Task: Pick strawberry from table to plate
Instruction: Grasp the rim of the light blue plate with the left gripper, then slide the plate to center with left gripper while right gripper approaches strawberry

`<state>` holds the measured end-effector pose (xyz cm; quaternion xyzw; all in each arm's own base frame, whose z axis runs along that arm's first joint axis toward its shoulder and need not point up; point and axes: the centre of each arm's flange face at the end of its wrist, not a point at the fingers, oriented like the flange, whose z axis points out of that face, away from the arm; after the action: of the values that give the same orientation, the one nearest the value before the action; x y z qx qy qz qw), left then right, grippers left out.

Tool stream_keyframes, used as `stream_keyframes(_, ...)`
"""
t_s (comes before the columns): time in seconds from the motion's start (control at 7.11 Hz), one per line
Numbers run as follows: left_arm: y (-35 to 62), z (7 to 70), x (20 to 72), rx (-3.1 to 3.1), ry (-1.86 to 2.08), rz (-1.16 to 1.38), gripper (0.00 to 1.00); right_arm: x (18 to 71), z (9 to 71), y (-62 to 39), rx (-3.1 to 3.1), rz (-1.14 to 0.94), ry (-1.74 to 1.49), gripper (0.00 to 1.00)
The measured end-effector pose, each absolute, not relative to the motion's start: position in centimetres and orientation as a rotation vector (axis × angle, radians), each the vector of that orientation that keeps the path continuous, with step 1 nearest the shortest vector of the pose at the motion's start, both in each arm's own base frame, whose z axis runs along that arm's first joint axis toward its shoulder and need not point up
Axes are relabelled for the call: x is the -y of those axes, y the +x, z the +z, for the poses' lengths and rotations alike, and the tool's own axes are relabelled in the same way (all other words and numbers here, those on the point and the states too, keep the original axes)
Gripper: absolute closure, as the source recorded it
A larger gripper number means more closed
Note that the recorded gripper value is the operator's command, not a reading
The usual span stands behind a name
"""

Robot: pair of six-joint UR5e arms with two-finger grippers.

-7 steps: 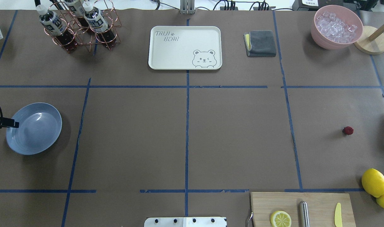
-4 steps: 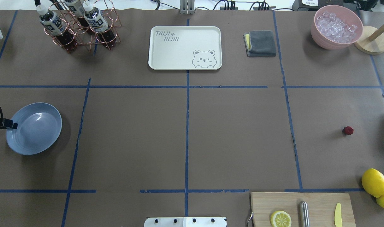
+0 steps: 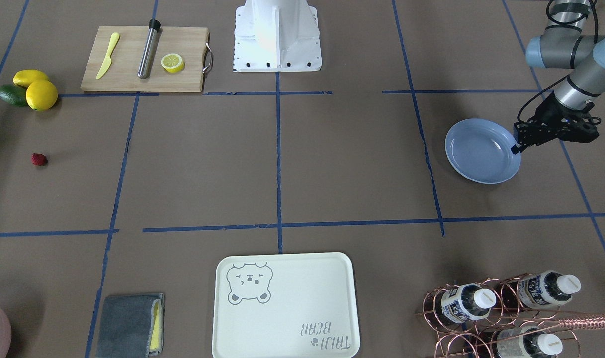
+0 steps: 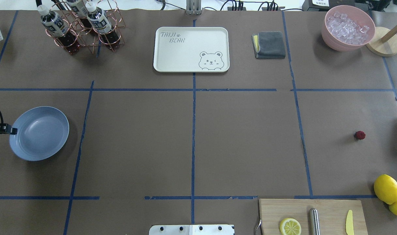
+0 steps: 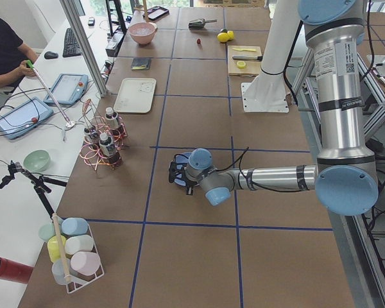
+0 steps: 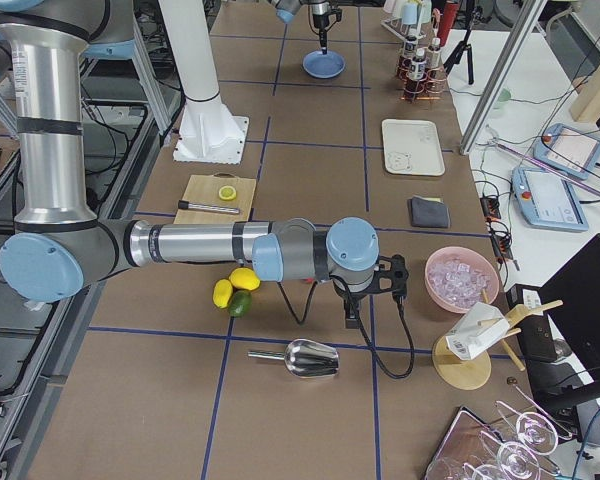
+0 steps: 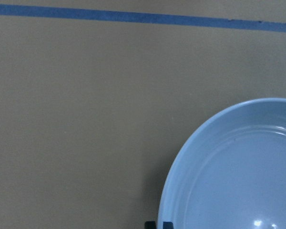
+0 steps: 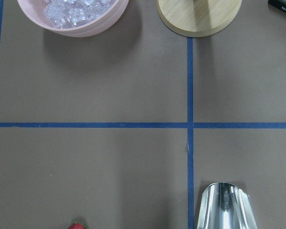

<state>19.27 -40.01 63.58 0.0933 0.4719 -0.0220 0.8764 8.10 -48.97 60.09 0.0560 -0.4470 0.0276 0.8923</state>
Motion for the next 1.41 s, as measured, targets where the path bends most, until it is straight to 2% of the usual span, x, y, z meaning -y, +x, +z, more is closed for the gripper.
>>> stream_keyframes(0.28,17.4,60.1,41.7,-1.025,0.197,-0.073,1.00,49.1,60.0,7.3,0.928,0.042,0.110,0.00)
stream_keyframes(0.84,21.6,44.1,49.0,-1.062,0.099,-0.283,1.00,51.4,57.7,1.3,0.902,0.029,0.091,0.00)
stream_keyframes(1.13,29.8,37.0,47.7,-1.129,0.031,-0.362,1.00,51.5,56.3,-4.7,0.896,0.094,0.109,0.00)
stream_keyframes(1.41,40.3,31.0,43.4,-1.186,-0.040,-0.455,1.00,49.9,56.5,-8.3,0.920,0.127,0.118,0.00)
